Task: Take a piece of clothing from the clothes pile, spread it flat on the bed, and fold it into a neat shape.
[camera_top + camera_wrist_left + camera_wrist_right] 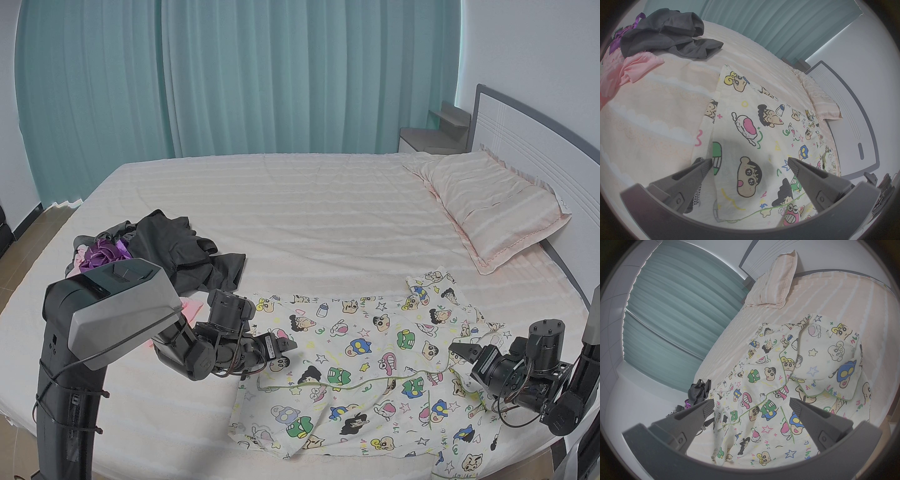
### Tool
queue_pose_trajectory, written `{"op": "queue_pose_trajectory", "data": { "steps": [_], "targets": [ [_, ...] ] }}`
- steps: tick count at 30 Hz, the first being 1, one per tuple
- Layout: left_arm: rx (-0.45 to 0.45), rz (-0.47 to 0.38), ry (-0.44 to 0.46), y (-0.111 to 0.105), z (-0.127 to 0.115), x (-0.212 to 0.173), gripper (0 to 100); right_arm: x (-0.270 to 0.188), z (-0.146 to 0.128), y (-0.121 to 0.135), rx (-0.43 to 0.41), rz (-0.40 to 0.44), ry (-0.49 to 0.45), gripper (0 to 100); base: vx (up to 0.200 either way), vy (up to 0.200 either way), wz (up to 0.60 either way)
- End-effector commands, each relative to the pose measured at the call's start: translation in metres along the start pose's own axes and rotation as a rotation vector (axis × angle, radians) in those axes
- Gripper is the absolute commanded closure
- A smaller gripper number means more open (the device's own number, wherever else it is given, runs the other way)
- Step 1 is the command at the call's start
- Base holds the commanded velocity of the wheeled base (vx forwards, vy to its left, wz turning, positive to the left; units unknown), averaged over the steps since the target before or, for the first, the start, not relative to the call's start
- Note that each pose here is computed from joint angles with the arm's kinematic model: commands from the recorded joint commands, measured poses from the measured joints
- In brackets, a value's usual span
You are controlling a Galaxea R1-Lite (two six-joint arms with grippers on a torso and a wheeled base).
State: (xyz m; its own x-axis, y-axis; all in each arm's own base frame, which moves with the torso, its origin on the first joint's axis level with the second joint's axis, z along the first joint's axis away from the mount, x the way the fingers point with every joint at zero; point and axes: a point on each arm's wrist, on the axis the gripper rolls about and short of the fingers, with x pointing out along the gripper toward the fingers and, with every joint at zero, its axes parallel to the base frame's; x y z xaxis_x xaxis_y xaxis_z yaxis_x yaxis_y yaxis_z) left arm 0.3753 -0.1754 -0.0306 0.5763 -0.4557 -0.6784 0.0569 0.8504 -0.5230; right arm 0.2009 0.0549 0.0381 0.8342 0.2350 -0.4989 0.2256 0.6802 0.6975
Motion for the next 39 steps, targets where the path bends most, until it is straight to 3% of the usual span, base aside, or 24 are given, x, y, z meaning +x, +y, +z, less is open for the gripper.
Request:
{"op": "queue_pose_trajectory", "data": {
  "steps": [1,10,18,39],
  "targets": [
    [0.001,0.002,0.001,0.001,0.0,0.003,100,-0.003,-0.002,-0.003,0.0,-0.014,0.011,0,0.0,0.0,0.0],
    [-0.015,0.038,-0.031,0.011,0.007,0.001,100,-0.003,-0.002,-0.003,0.0,-0.014,0.01,0,0.0,0.0,0.0],
    [0.027,0.1,-0.087,0.023,0.019,-0.004,100,-0.003,-0.002,-0.003,0.0,-0.013,0.009,0,0.0,0.0,0.0],
    [-0.001,0.143,-0.128,0.04,0.041,-0.031,100,-0.003,-0.001,-0.004,0.003,-0.017,0.007,0,0.0,0.0,0.0]
  ]
}}
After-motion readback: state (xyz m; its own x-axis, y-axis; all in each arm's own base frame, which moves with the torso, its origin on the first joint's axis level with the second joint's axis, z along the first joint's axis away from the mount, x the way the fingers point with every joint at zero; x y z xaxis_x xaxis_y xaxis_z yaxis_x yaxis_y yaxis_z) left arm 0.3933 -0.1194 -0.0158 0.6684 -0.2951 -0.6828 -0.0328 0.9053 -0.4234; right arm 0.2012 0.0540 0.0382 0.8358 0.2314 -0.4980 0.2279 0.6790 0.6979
